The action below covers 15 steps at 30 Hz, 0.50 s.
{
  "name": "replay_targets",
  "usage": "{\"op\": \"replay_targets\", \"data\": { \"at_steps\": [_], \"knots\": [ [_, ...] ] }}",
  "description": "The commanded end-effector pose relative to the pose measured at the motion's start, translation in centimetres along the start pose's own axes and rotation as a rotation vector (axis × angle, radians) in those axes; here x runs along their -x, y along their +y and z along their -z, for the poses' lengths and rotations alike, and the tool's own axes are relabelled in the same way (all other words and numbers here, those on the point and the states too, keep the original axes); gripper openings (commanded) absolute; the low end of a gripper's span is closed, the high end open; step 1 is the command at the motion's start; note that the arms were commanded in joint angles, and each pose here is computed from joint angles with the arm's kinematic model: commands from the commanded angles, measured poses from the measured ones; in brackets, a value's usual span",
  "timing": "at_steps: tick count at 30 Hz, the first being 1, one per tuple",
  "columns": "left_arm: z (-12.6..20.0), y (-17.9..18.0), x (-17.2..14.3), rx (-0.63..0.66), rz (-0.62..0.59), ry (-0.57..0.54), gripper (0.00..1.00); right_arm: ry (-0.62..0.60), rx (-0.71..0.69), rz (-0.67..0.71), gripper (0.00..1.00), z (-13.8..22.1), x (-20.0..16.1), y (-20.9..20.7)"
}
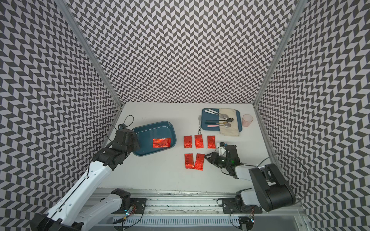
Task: Take the tea bags out of the storage box
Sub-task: Place the tea bag at the center of the board, then adjust the tea bag at the center of the board.
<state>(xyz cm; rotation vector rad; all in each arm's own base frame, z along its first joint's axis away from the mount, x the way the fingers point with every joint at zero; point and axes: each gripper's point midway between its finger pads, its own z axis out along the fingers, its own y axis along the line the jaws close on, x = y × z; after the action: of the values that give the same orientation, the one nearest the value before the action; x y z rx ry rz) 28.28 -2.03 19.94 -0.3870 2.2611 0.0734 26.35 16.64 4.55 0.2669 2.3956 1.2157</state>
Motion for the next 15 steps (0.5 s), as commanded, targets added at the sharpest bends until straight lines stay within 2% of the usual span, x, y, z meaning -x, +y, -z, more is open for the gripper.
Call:
{"op": "replay_targets", "data": {
  "at_steps": [1,6,15],
  "knots": [
    [0.0,-0.4,0.8,-0.019,0.011,-0.029,0.0,-0.023,-0.072,0.104,0.56,0.3,1.1,0.1],
    [0.0,-0.4,0.7,-0.02,0.012,-0.028,0.0,-0.001,-0.232,0.219,0.68,-0.7,0.7,0.9],
    [-0.1,-0.4,0.7,-0.017,0.012,-0.025,0.0,0.017,-0.442,0.34,0.74,-2.7,0.6,1.7]
  ]
}}
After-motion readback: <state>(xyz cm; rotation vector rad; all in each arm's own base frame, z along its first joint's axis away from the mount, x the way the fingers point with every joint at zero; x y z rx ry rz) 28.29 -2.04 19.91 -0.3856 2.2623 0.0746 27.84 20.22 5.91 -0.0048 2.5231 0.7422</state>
